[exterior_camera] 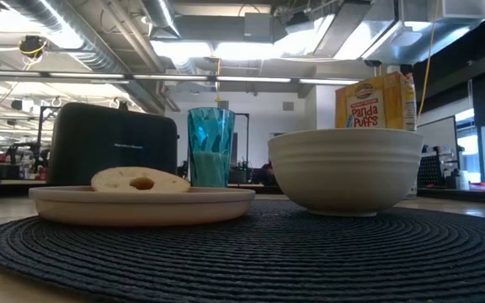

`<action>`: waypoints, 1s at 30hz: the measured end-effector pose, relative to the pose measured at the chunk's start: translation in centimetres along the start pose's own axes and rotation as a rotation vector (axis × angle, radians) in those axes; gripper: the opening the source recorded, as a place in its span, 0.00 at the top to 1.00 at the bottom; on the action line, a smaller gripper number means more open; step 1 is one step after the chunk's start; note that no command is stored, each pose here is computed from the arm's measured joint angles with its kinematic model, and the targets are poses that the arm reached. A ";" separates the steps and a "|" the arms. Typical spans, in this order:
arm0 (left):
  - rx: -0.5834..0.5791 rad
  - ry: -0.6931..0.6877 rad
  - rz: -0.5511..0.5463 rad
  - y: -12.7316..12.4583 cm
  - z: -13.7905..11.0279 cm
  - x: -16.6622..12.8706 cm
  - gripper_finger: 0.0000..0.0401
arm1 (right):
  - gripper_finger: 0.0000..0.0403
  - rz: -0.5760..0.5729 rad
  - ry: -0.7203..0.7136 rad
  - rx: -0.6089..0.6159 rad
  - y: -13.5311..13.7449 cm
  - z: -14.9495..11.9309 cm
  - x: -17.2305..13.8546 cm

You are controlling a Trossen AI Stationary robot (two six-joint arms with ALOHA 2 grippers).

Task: Arrange a breakfast setting
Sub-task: Put the red apple from the white bin on the white plate at the bottom of the sliced bagel

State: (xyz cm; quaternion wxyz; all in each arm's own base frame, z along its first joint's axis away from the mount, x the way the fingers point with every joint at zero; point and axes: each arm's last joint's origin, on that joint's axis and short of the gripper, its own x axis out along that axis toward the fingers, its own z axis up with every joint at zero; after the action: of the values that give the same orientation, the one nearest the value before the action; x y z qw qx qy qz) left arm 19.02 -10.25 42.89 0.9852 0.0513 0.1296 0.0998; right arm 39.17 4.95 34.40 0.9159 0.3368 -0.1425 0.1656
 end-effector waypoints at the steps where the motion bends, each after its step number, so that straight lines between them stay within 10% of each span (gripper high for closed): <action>1: 0.002 0.001 -0.003 0.0 0.0 0.0 0.80 | 0.39 -0.002 0.004 0.001 0.0 0.0 0.0; 30: 0.025 0.003 -0.021 -0.3 -0.1 -0.3 0.99 | 0.39 -0.032 0.023 0.008 -0.2 -0.2 0.0</action>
State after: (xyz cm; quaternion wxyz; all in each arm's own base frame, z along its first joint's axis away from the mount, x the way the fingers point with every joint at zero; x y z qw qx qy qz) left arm 18.80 -10.56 42.84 0.9853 0.0620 0.1326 0.0881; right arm 39.28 4.93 34.10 0.9186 0.3409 -0.1259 0.1553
